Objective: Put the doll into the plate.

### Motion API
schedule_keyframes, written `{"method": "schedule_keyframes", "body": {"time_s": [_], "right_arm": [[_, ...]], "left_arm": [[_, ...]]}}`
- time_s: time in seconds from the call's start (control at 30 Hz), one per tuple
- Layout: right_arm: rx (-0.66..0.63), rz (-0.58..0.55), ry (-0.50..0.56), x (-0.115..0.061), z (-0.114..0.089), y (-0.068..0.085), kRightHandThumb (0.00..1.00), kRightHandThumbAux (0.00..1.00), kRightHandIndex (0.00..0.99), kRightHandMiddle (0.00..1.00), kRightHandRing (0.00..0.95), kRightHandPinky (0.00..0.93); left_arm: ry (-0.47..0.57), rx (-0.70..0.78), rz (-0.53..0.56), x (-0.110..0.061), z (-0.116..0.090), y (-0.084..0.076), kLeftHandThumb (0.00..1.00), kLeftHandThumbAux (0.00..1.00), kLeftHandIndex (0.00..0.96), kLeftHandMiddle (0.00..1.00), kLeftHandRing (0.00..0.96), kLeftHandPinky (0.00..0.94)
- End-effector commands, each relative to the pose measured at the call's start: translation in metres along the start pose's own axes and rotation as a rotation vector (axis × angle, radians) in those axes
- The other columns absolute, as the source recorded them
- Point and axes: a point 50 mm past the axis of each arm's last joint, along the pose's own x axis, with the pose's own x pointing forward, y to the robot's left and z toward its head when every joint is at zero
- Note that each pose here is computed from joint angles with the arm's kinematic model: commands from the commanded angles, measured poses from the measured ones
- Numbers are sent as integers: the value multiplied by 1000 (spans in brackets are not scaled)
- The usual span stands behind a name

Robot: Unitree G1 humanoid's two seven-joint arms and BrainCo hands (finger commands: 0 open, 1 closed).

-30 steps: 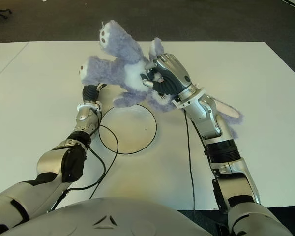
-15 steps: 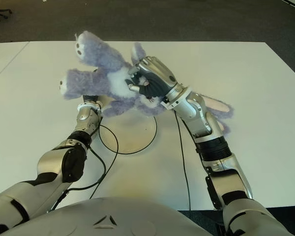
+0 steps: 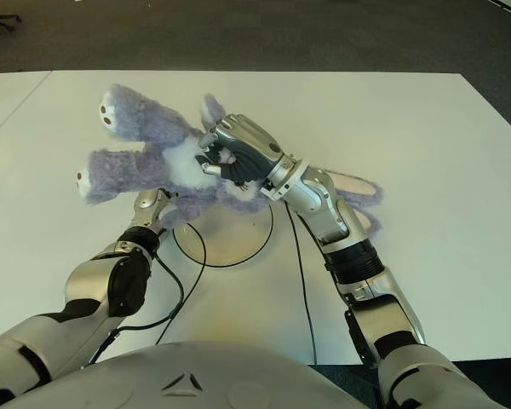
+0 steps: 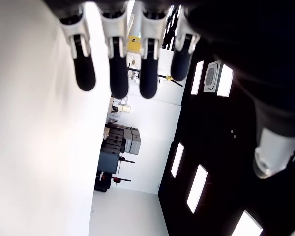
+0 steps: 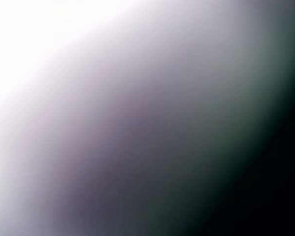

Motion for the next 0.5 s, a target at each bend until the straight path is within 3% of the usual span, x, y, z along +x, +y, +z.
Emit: {"method": "schedule_keyframes", "body": {"time_s": [0.03,0.3,0.5], "right_arm": [[76,33,29,-2,-1,12,590,689,771,867,860,860],[99,56,39,-3,1,20,560,697,766,864,858,855],[110,74,54,-7,0,39,589,682,773,864,855,846]], "left_arm": [[415,-89,96,-70,-95,25,0,556,201,253,244,222],[407,-96,88,-71,-95,27,0,564,206,252,247,225],[396,-92,67,-72,-95,25,0,553,210,252,241,215]]}}
